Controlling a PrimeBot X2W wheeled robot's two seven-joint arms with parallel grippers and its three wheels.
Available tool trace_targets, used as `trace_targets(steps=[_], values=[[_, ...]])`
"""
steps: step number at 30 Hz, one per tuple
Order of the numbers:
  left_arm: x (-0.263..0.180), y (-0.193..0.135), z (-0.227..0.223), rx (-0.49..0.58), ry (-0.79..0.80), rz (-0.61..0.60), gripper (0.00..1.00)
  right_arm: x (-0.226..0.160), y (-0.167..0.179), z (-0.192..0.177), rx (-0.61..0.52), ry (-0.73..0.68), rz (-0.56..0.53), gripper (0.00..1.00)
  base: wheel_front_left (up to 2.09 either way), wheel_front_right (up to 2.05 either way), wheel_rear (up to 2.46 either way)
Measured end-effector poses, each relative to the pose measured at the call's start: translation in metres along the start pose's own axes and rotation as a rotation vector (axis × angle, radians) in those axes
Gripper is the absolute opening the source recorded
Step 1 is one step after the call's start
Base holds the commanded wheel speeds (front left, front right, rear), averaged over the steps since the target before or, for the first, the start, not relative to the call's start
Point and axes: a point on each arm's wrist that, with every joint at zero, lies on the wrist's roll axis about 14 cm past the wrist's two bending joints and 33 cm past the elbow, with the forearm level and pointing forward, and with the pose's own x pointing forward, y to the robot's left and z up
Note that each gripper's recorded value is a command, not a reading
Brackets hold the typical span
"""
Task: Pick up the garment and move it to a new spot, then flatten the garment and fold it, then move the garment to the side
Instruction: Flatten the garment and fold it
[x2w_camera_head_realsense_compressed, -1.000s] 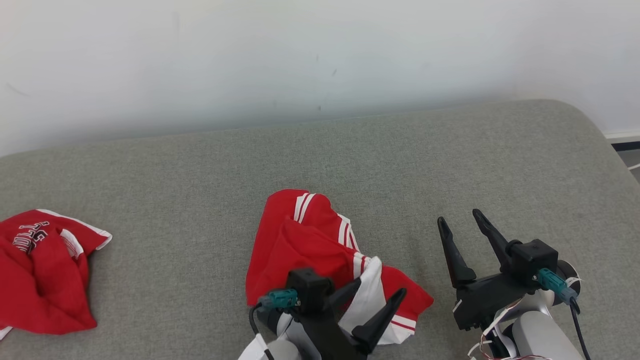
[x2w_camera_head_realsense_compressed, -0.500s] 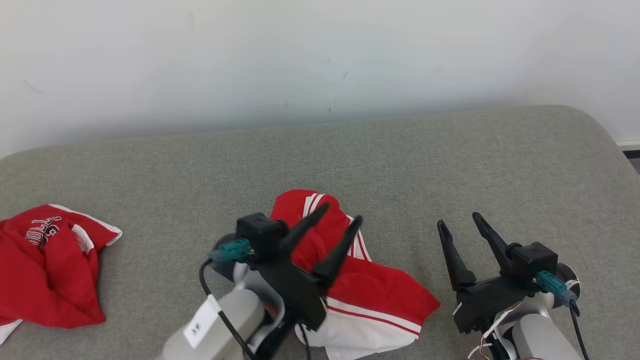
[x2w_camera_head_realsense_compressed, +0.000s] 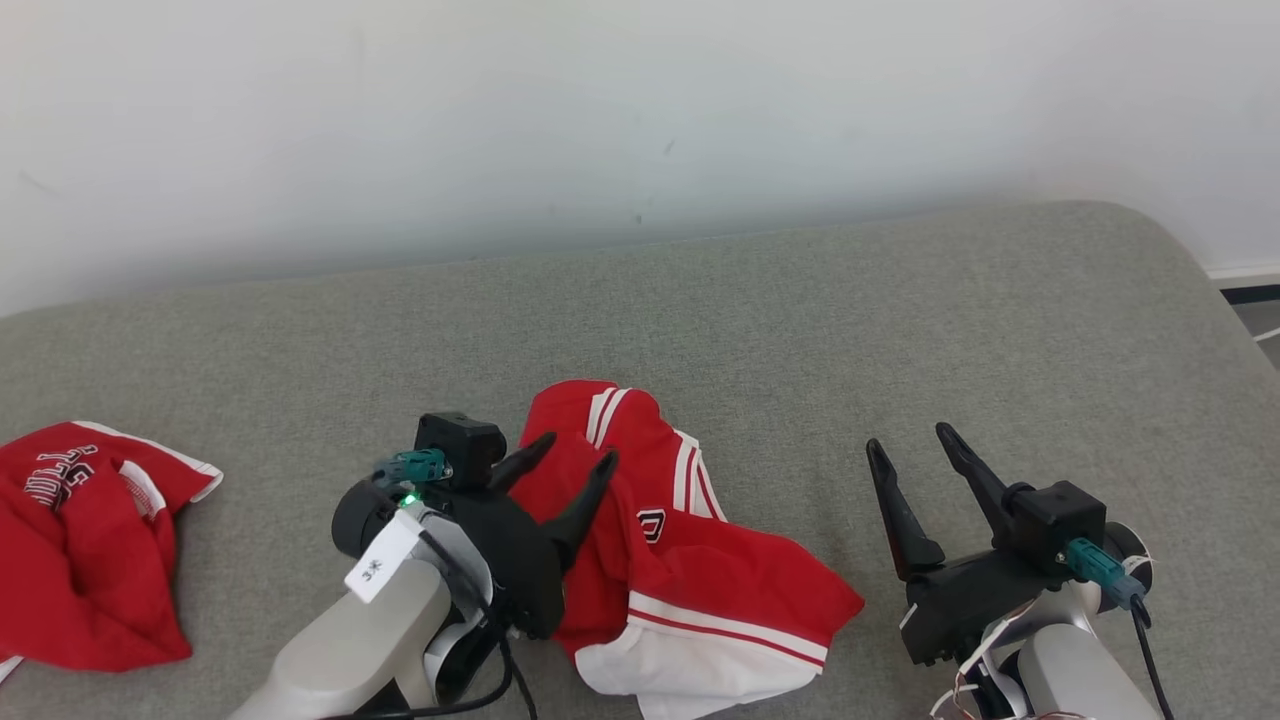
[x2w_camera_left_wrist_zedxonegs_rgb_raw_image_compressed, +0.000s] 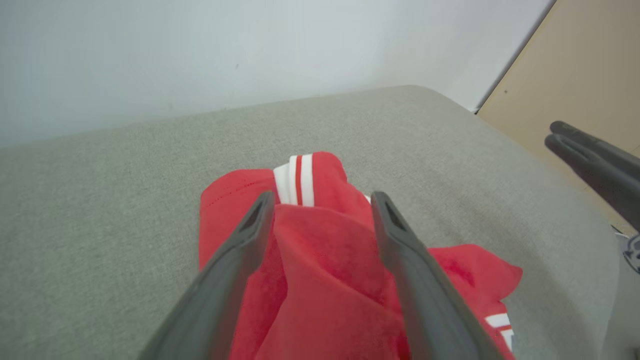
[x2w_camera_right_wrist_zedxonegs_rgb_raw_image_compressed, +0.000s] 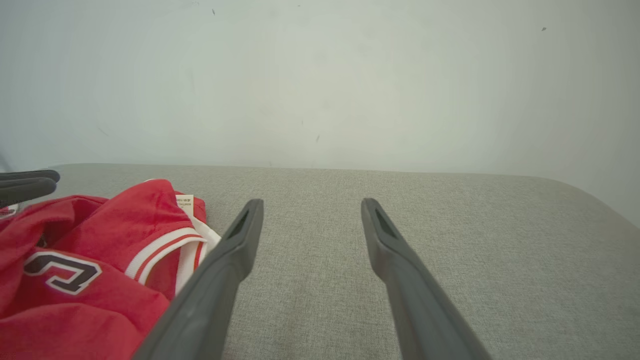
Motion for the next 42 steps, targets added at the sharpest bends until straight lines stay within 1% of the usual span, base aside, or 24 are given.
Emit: trace_targets(steps=[4,9,10,11,12,14,17,20,21,24,25,27,31,34,36,41,42], values=[[0.002,0.004,-0.018,0.009,0.083,0.011,1.0,-0.002,-0.002,0.0,-0.001,0.0,-0.007,1.0,0.0,0.0,0.0],[0.005,0.001,-0.033,-0.017,0.152,0.006,1.0,-0.004,-0.006,0.0,-0.001,0.001,-0.018,1.0,0.0,0.0,0.0],[0.006,0.001,-0.036,-0.026,0.168,0.007,0.67,-0.004,-0.007,0.0,-0.001,0.001,-0.02,1.0,0.0,0.0,0.0],[0.006,0.001,-0.038,-0.036,0.177,0.01,0.4,-0.005,-0.007,0.0,-0.001,0.001,-0.021,1.0,0.0,0.0,0.0],[0.006,0.002,-0.04,-0.039,0.181,0.012,0.0,-0.005,-0.008,0.0,-0.001,0.001,-0.022,1.0,0.0,0.0,0.0],[0.006,0.001,-0.041,-0.03,0.183,0.009,0.0,-0.005,-0.008,0.001,0.0,0.0,-0.024,1.0,0.0,0.0,0.0],[0.008,0.002,-0.032,-0.029,0.139,0.009,0.0,-0.004,-0.009,0.002,0.0,-0.003,-0.026,1.0,0.0,0.0,0.0],[0.01,0.009,-0.011,-0.02,0.059,0.027,0.0,-0.003,-0.007,0.002,0.001,-0.006,-0.022,1.0,0.0,0.0,0.0],[0.01,0.009,-0.011,-0.02,0.059,0.027,0.0,-0.003,-0.007,0.002,0.001,-0.006,-0.022,1.0,0.0,0.0,0.0],[0.01,0.024,0.025,-0.021,-0.072,0.071,0.0,-0.002,-0.003,0.004,0.002,-0.01,-0.01,1.0,0.0,0.0,0.0],[0.01,0.024,0.025,-0.021,-0.072,0.071,0.0,-0.002,-0.003,0.004,0.002,-0.01,-0.01,1.0,0.0,0.0,0.0],[0.007,0.035,0.042,-0.026,-0.124,0.106,0.0,-0.002,-0.001,0.004,0.003,-0.011,-0.005,1.0,0.0,0.0,0.0],[-0.002,0.048,0.06,-0.062,-0.194,0.157,0.0,0.0,0.004,0.004,0.005,-0.014,0.011,1.0,0.0,0.0,0.0],[-0.01,0.053,0.055,-0.098,-0.209,0.187,0.0,0.002,0.009,0.003,0.011,-0.013,0.022,1.0,0.0,0.0,0.0],[-0.02,0.061,0.036,-0.151,-0.196,0.235,0.0,0.004,0.013,0.002,0.013,-0.01,0.036,1.0,0.0,0.0,0.0],[-0.038,0.076,0.005,-0.183,-0.155,0.307,0.0,0.009,0.02,-0.002,0.018,-0.001,0.053,1.0,0.0,0.0,0.0],[-0.04,0.076,-0.002,-0.184,-0.142,0.311,0.09,0.01,0.021,-0.003,0.019,0.001,0.056,1.0,0.0,0.0,0.0]])
